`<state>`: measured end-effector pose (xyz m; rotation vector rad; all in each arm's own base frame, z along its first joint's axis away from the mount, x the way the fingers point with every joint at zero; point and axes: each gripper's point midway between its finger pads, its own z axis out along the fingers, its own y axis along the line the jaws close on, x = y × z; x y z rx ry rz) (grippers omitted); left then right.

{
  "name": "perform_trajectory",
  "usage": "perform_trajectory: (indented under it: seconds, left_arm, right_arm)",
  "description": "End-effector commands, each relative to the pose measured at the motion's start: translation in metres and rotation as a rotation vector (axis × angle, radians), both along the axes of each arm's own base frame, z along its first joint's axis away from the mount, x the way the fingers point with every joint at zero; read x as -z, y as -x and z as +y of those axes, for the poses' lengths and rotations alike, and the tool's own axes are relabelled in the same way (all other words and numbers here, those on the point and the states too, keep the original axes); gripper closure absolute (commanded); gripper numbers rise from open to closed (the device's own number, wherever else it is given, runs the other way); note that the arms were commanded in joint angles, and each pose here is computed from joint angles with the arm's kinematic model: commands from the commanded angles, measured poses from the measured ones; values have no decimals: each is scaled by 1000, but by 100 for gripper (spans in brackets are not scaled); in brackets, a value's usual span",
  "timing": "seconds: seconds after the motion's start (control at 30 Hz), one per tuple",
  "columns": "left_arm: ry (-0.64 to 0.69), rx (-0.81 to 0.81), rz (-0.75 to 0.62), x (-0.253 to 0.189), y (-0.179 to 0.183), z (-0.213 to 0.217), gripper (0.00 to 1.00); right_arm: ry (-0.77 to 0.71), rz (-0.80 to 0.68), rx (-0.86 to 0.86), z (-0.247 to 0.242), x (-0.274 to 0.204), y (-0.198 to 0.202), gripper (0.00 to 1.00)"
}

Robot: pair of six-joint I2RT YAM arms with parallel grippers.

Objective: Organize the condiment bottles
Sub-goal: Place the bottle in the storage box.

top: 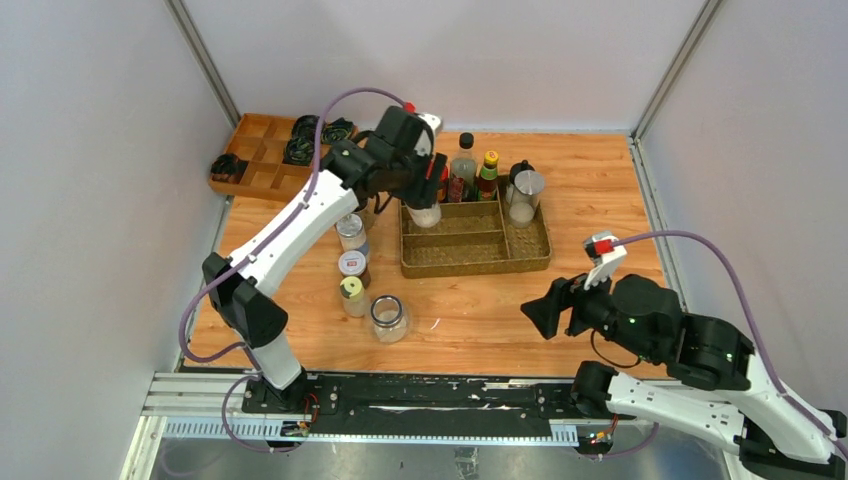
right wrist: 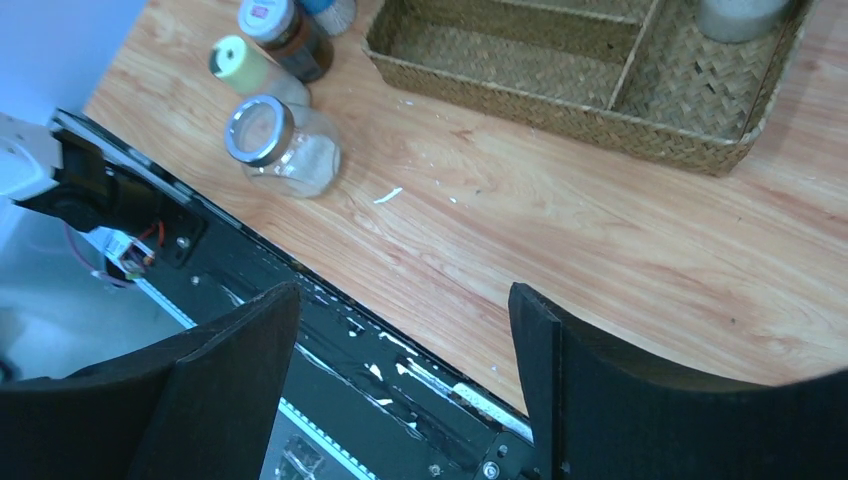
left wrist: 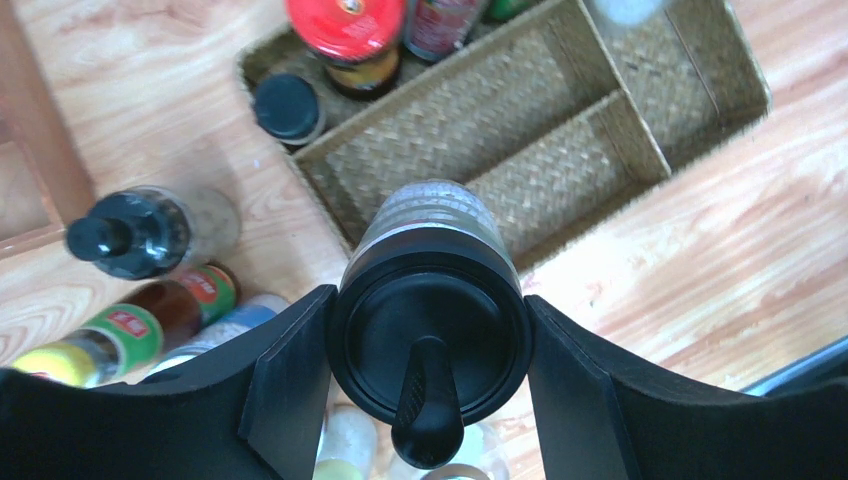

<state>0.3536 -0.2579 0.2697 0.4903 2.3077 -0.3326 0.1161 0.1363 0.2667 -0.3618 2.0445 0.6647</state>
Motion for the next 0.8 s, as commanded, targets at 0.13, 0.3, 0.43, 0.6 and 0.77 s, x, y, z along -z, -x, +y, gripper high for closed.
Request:
perform_trajectory:
  seconds: [0.13, 0.3, 0.43, 0.6, 0.77]
  left_arm:
    - [-5, 21, -53, 5, 3, -73, 50]
    - [34, 57, -70, 21, -24, -122, 50]
    - [33, 72, -77, 37, -45, -147, 51]
    - [20, 71, -97, 56, -63, -162, 50]
    - [1, 64, -112, 76, -73, -167, 50]
  right_arm:
    - [-36, 22, 35, -24, -6, 11, 20]
    - [-44, 62, 11, -17, 1, 16, 22]
    - [-46, 81, 4, -15, 6, 19, 22]
    - [-51, 87, 2, -15, 10, 20, 22]
    - [-32, 97, -1, -14, 19, 21, 22]
